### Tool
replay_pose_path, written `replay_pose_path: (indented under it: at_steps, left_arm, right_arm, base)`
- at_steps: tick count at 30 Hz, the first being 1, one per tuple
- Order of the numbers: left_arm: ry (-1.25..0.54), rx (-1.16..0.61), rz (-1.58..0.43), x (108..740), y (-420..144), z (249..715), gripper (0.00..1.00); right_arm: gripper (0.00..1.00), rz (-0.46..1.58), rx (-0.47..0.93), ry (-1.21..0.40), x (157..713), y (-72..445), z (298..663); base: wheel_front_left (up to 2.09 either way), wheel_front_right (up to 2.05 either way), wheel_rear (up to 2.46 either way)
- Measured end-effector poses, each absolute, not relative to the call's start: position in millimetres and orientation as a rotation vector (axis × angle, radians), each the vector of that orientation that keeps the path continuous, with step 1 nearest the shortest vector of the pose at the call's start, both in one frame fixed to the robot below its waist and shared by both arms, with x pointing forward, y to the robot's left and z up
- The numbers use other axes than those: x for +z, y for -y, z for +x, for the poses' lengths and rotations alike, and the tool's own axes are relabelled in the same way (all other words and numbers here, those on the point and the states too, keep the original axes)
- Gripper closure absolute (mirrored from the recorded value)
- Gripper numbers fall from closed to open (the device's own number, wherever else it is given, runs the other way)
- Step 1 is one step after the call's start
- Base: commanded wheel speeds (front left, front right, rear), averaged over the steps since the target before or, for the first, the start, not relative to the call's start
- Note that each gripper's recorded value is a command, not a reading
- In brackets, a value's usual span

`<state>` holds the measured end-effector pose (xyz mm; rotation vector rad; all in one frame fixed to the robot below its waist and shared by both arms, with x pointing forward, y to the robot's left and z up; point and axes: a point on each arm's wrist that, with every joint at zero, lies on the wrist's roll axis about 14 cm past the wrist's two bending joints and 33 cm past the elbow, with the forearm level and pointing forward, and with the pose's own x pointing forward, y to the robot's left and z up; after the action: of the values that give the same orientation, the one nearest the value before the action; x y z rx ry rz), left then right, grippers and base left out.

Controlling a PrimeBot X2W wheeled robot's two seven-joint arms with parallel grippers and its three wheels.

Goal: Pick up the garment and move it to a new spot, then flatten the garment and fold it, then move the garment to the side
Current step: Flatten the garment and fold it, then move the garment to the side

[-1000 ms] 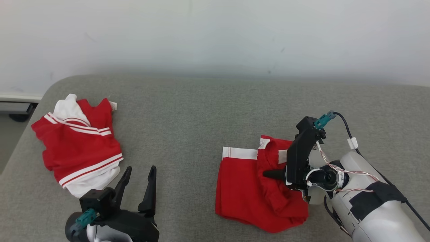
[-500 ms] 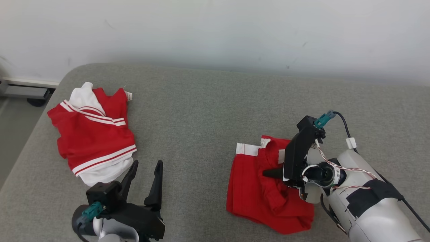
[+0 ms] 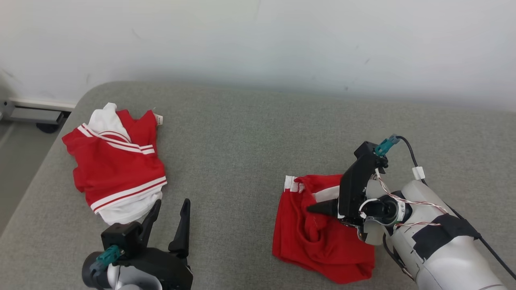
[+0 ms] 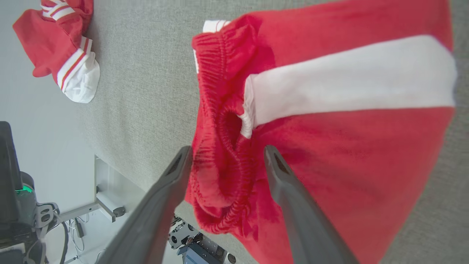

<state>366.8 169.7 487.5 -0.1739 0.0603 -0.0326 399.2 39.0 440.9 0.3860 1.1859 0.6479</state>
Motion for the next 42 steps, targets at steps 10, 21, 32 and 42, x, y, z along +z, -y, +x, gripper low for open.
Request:
replay_pose_path:
  at_steps: [10, 21, 32, 42]
  left_arm:
    - [-0.067, -0.055, -0.173, 482.1, -164.6, 354.8, 0.0]
    - [-0.02, -0.099, -0.168, 496.0, -152.6, 366.3, 0.0]
    - [-0.017, -0.12, -0.165, 496.5, -141.9, 367.0, 0.0]
    - [-0.018, -0.091, -0.172, 497.1, -148.9, 370.1, 0.0]
  right_arm:
    - [0.0, 0.35, 0.586, -0.892, 478.1, 9.2, 431.1]
    - [0.0, 0.286, 0.467, -0.884, 437.7, 57.8, 411.5]
    - [0.0, 0.336, 0.407, -0.931, 418.7, 56.5, 411.7]
    - [0.0, 0.315, 0.404, -1.005, 403.0, 44.1, 414.4]
  base:
    - [0.0, 0.0, 0.0]
    - [0.0, 0.0, 0.0]
    - [0.0, 0.0, 0.0]
    - [0.0, 0.0, 0.0]
